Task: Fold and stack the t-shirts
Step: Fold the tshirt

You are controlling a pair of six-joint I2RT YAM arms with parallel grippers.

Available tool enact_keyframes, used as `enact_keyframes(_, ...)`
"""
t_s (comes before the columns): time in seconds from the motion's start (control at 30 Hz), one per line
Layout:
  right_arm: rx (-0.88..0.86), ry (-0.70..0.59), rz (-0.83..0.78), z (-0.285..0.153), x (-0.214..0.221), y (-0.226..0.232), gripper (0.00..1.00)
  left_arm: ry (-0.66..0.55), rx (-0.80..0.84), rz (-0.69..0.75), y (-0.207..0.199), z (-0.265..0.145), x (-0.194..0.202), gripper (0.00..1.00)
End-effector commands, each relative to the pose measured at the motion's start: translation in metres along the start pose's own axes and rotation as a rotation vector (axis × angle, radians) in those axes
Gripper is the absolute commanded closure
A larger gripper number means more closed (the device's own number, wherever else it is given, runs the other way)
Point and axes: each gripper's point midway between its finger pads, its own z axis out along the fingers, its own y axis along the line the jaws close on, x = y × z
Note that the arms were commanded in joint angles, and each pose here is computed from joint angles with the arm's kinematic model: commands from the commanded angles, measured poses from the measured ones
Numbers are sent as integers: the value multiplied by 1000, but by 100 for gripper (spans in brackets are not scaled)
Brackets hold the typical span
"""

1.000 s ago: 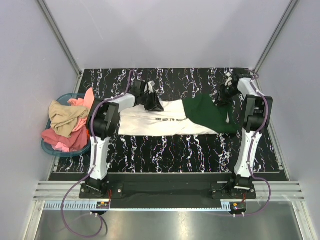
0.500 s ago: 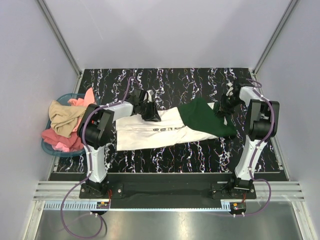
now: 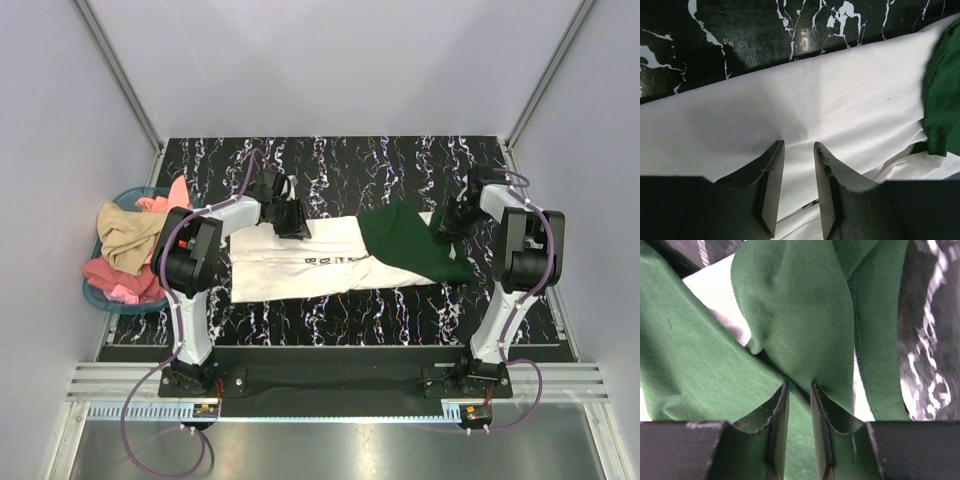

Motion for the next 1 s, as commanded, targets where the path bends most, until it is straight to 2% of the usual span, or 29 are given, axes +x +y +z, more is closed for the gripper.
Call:
enact_keyframes(0.0, 160, 52, 66, -2, 30, -38, 69, -75, 38, 61, -22, -28, -24, 64)
enact_keyframes(0.17, 186, 46, 107, -10, 42, -45, 69, -95, 125, 113, -59, -44, -27, 63)
enact_keyframes(0.27, 170, 12, 97, -25, 37, -39, 68, -75, 244, 192, -105, -48, -25, 63)
enact_keyframes(0.37, 130, -85, 45, -54, 11, -24, 65, -61, 324, 229, -132, -44, -23, 62)
enact_keyframes(0.43, 38, -163, -1, -74, -13, 0, 62, -78, 368, 241, -151, -38, -28, 62)
enact_keyframes(0.5, -66, -182, -70, -79, -26, 22, 61, -99, 414, 242, -167, -35, -34, 61)
enact_keyframes(0.6, -154, -214, -144, -84, -46, 41, 60, -131, 444, 244, -178, -19, -43, 61)
enact_keyframes(0.73, -204, -187, -198, -66, -64, 50, 58, -128, 418, 262, -180, 17, -44, 60)
enact_keyframes(0.97, -309, -134, -277, -32, -81, 62, 57, -114, 392, 280, -182, 54, -46, 59)
